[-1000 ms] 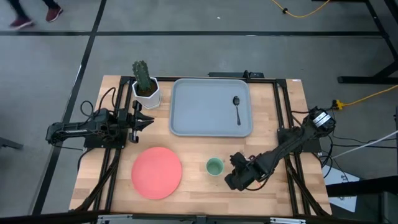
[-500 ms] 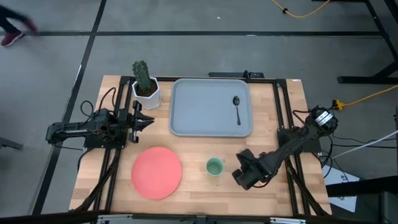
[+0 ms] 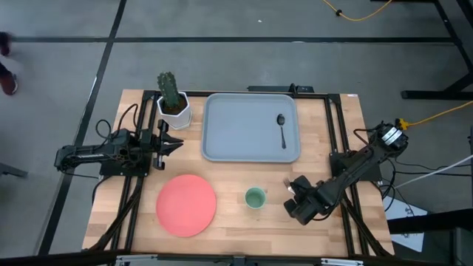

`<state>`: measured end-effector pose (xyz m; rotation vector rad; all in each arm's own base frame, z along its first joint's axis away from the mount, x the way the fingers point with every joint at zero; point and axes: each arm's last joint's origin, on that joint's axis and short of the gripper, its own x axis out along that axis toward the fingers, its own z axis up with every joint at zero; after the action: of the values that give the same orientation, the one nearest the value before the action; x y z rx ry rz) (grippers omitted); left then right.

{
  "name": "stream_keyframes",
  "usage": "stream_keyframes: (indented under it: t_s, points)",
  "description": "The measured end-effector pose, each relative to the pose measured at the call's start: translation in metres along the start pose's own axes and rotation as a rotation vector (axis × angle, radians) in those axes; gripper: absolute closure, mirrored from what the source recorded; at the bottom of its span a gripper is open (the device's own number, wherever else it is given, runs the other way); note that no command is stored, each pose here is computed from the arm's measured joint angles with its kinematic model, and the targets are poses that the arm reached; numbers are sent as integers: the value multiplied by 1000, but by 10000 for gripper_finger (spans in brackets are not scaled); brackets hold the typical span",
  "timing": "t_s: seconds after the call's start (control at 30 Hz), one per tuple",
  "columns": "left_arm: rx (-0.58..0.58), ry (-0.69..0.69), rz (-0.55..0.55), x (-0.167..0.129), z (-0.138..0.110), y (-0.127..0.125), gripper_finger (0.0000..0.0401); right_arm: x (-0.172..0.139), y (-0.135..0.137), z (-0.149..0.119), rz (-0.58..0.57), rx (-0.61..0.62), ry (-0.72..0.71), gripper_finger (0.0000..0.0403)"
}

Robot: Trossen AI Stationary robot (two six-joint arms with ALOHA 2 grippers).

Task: Pick and place plate/cup/fork/spoon on tray
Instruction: Put the orange fork on the gray serving tray to the right of the black spoon

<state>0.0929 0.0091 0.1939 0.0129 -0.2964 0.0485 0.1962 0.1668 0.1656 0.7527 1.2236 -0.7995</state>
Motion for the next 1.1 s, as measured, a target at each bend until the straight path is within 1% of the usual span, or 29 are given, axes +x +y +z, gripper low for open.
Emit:
stream_keyframes:
  t_s: [0.07, 0.17, 0.27, 0.4, 0.53, 1.1]
  points:
    - [0, 1, 0, 0, 0, 0, 360, 4, -6, 1, 26, 5, -6, 332]
    - [0, 0, 0, 0, 0, 0, 360, 7, -6, 0, 75, 15, 4, 332]
    - [0, 1, 0, 0, 0, 0, 360, 7, -6, 0, 75, 14, 4, 332]
    - [0, 1, 0, 0, 0, 0, 360, 10, -8, 0, 44, 2, 8, 332]
    - [0, 2, 0, 0, 0, 0, 360, 14, -8, -2, 16, -49, 28, 332]
    - [0, 4, 0, 0, 0, 0, 360, 37, -1, -6, -48, -53, 34, 331]
